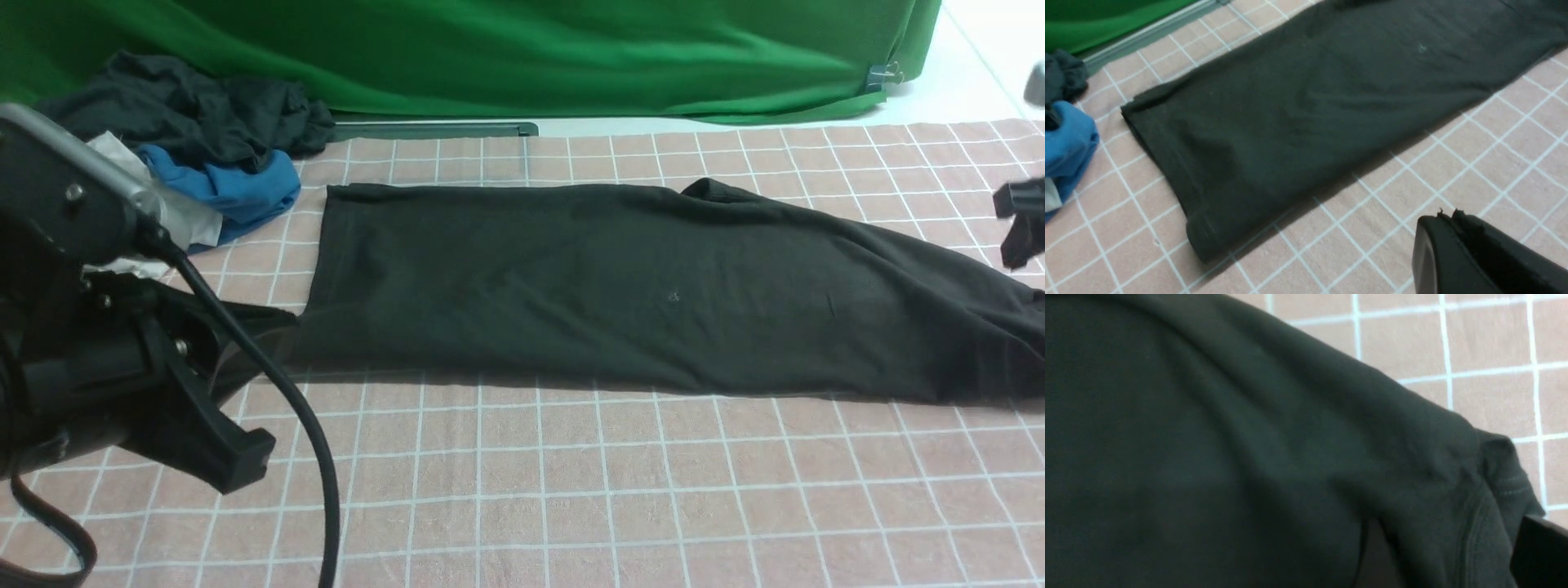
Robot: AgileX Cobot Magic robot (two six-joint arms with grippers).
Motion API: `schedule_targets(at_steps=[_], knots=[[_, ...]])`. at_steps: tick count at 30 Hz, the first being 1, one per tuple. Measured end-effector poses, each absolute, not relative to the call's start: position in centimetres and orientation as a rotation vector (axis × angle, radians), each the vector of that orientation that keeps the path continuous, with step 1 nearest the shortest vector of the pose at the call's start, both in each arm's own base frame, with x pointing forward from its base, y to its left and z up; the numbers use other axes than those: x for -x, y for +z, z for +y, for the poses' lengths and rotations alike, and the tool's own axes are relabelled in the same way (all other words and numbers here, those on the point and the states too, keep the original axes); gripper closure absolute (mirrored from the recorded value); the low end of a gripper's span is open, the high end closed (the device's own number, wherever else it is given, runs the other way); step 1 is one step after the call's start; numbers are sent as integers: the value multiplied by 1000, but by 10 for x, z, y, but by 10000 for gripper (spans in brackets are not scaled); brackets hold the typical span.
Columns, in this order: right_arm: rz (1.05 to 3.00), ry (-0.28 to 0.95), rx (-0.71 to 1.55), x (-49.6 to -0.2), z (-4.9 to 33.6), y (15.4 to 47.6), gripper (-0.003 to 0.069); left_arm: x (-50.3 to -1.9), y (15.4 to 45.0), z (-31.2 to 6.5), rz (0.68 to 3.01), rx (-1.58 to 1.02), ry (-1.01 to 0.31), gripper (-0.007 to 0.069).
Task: Fold a long-sleeved shirt over a pink coffee tablecloth.
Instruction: 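Pull the folded dark garment lengthwise by its ends to straighten it flat on the table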
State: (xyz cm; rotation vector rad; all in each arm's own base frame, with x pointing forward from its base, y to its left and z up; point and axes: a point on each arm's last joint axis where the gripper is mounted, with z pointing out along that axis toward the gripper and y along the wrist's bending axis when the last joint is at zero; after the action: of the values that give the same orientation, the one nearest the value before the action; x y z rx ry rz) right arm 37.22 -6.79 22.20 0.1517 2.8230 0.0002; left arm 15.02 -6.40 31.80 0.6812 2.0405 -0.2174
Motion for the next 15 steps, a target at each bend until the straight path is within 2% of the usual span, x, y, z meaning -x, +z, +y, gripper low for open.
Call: schedule_targets(at_steps=[10, 15], knots=[[2899, 10, -165, -391, -73, 159, 231, -150, 318, -64, 2038, -677, -220, 608], [2888, 8, -225, -392, -78, 155, 213, -150, 318, -64, 2037, -681, -218, 608]])
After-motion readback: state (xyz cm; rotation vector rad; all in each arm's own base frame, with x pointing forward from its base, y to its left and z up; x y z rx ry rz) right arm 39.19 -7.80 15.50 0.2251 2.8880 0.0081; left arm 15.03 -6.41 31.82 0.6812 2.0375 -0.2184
